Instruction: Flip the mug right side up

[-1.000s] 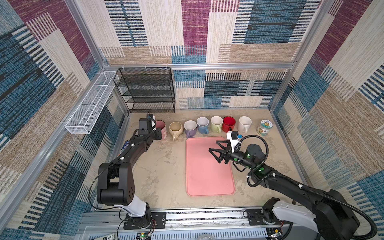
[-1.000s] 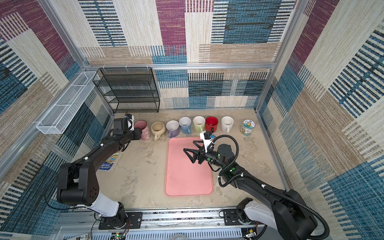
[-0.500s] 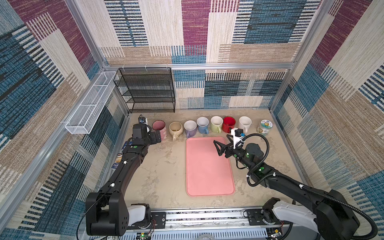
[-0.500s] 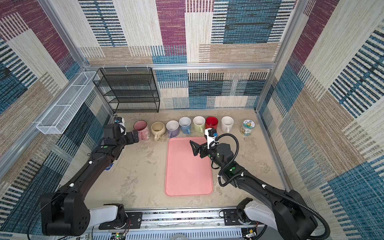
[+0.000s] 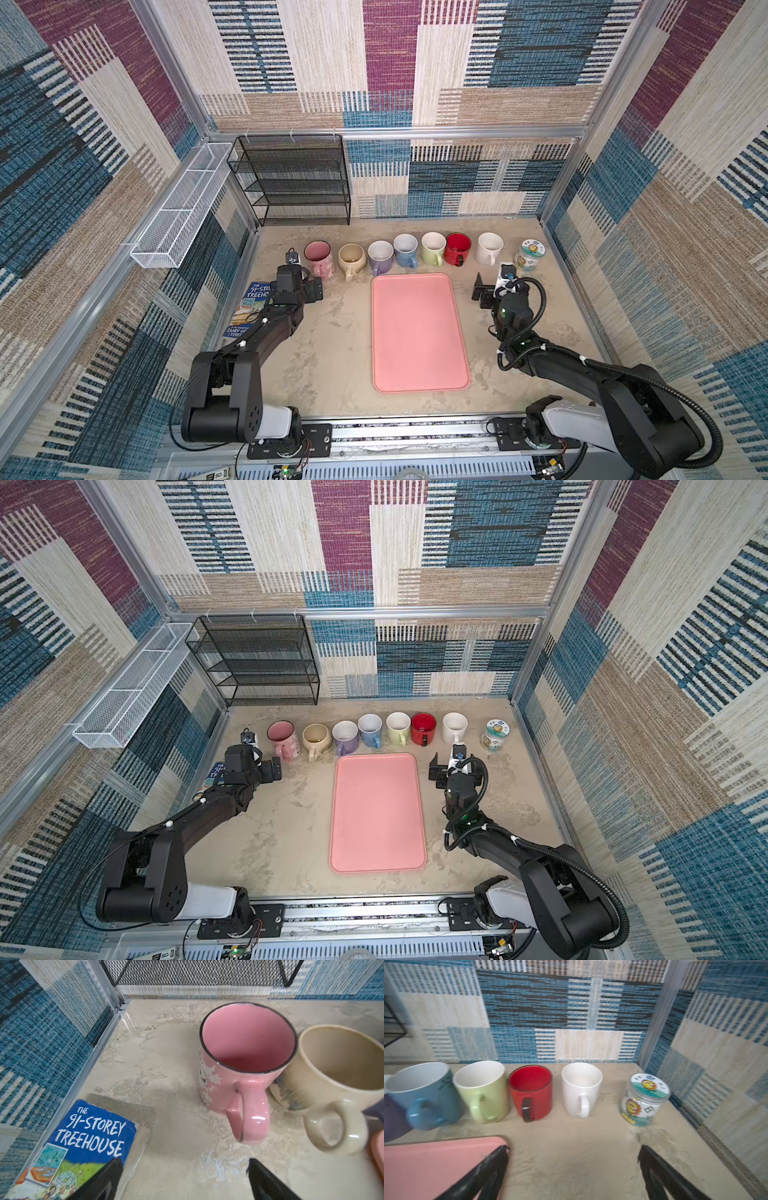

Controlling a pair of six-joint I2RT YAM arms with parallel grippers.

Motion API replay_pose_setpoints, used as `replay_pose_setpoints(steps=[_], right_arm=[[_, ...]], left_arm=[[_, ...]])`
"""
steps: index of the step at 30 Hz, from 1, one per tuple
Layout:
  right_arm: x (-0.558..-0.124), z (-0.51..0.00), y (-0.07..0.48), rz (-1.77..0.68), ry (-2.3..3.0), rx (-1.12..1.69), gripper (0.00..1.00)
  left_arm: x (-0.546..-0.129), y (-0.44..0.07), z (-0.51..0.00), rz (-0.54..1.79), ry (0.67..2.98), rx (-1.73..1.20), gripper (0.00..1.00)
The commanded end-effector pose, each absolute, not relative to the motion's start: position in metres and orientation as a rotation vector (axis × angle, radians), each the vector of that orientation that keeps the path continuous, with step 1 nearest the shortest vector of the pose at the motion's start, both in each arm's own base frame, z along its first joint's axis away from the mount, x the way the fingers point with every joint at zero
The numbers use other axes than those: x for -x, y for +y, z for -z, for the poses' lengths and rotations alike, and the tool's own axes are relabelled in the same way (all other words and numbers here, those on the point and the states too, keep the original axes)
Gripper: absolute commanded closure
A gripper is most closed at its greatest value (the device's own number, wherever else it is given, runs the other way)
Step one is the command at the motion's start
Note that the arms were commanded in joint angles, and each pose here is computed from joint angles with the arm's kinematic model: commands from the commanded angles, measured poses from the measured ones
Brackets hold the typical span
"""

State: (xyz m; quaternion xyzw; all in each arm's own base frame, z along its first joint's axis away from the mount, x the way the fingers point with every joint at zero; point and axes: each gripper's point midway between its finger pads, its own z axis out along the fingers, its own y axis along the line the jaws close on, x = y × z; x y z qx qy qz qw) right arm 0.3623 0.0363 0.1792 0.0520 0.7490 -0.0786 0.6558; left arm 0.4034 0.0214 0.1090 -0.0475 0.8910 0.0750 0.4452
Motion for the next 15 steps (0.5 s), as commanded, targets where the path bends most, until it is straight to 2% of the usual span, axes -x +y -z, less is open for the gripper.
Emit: replay_pose_setpoints(steps=[1,6,15], right_arm=[[-0.368,-0.190,0.006,0.249,1.641,-0.232,0.00],[-0.372,-0.167,-0.031,0.331,1.670,-0.330,0.00],[-0.413,-0.130,-0.037,0.350,1.781,-0.308,0.00]], left_arm=[[-0.418,0.023,-0.105,-0.196,2.191,0.079,0.01],[-0.428,0.024,-0.091,-0.143,2.186,0.094,0.01],[-0.435,0.022,-0.078,-0.071,2.243,0.075,0.01]])
